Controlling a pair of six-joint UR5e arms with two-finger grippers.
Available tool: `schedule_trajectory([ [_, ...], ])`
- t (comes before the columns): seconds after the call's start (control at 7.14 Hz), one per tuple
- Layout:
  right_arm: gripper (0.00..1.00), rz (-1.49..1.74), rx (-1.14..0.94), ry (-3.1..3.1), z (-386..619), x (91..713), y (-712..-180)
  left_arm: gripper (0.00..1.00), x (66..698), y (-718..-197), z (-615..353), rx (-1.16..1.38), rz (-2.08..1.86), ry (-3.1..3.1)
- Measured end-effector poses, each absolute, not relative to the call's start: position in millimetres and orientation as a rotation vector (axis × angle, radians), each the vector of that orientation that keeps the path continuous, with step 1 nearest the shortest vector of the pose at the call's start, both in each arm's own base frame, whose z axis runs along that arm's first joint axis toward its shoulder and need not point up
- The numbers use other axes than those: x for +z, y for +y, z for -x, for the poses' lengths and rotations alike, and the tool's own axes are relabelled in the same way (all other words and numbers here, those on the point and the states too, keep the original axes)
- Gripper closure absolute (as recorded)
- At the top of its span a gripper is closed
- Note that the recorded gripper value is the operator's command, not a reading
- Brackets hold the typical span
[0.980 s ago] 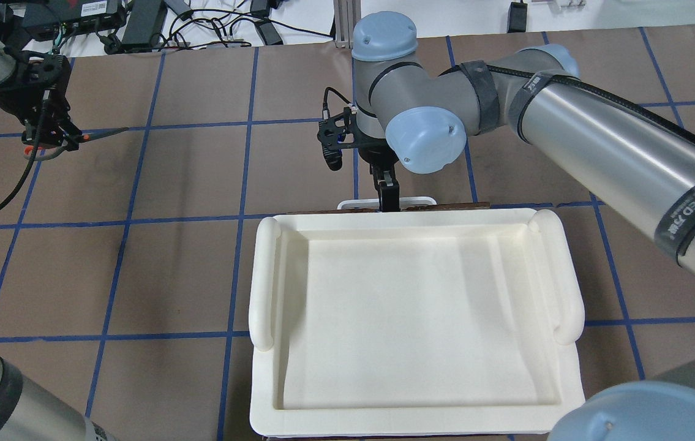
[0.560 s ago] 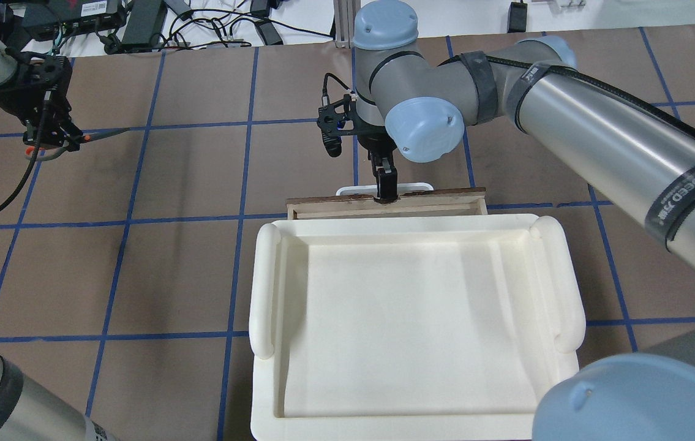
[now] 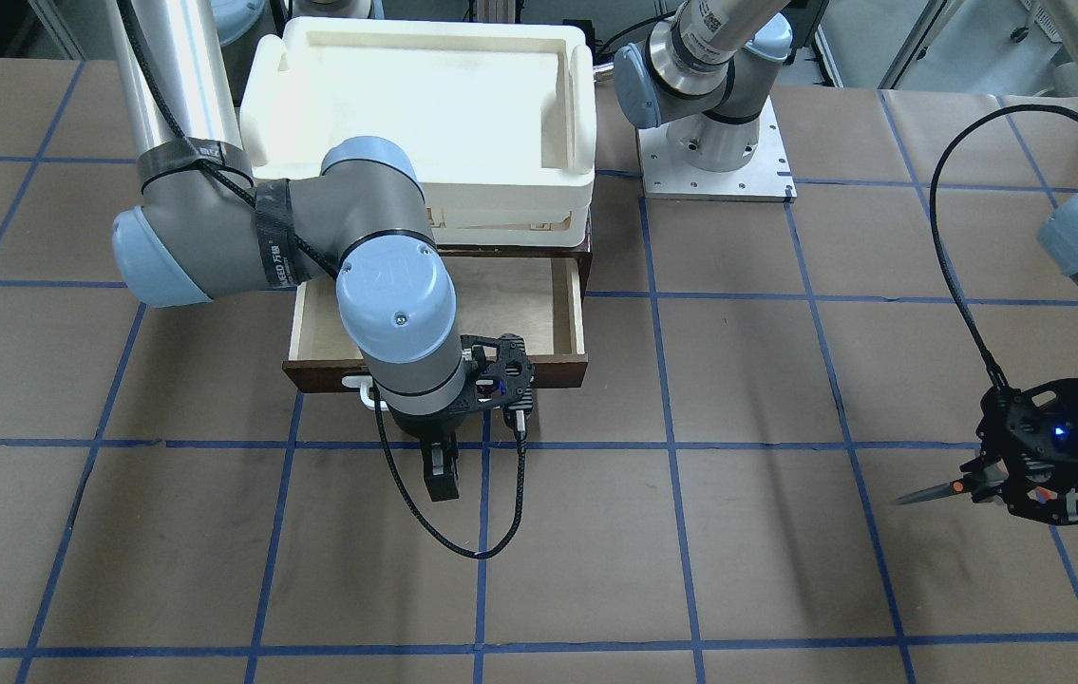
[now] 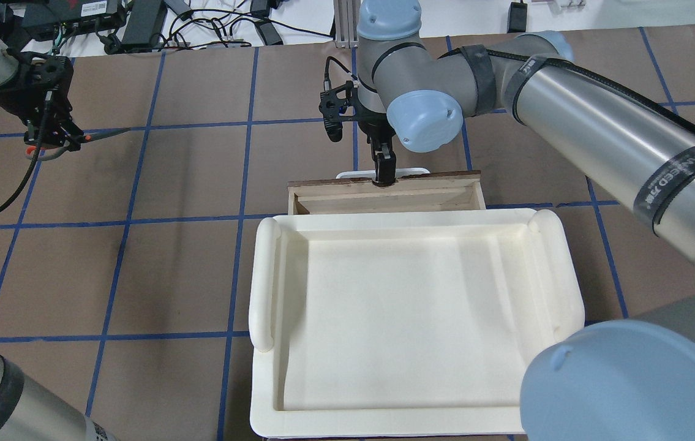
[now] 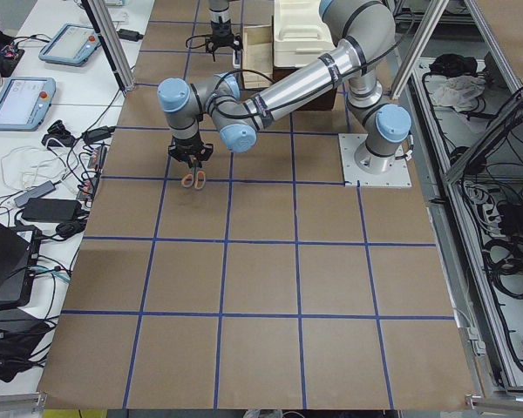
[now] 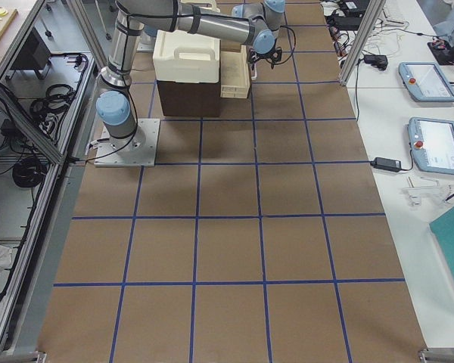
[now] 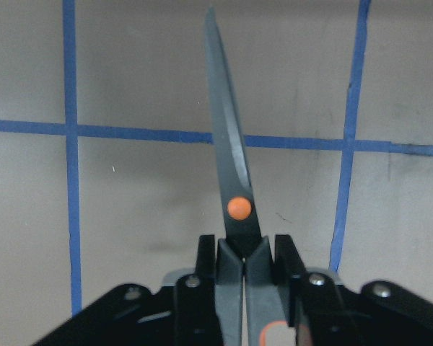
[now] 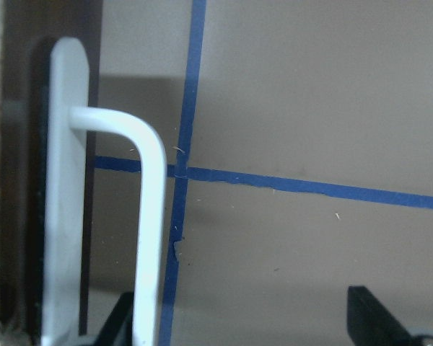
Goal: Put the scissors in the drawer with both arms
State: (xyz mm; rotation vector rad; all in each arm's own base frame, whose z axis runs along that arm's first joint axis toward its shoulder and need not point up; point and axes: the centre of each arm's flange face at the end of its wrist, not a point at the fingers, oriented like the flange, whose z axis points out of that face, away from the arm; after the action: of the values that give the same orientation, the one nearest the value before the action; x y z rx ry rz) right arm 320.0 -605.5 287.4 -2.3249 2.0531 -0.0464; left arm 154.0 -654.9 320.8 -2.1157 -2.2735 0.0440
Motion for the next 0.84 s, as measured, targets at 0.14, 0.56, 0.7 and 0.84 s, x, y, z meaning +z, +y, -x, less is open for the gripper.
schedule_trajectory([
  [0.14, 0.00, 2.325, -0.069, 2.061, -319, 290, -614, 1.00, 321, -655, -154, 0.044, 2.116, -2.274],
  [0.56, 0.00, 2.331, -0.098, 2.067, -318, 290, -631, 1.00, 320, -655, -154, 0.043, 2.117, -2.274],
  [0.7, 0.00, 2.333, -0.103, 2.067, -316, 290, -633, 1.00, 320, -656, -154, 0.044, 2.118, -2.274],
  [0.84, 0.00, 2.334, -0.108, 2.069, -315, 290, -635, 1.00, 320, -656, -154, 0.044, 2.118, -2.273],
])
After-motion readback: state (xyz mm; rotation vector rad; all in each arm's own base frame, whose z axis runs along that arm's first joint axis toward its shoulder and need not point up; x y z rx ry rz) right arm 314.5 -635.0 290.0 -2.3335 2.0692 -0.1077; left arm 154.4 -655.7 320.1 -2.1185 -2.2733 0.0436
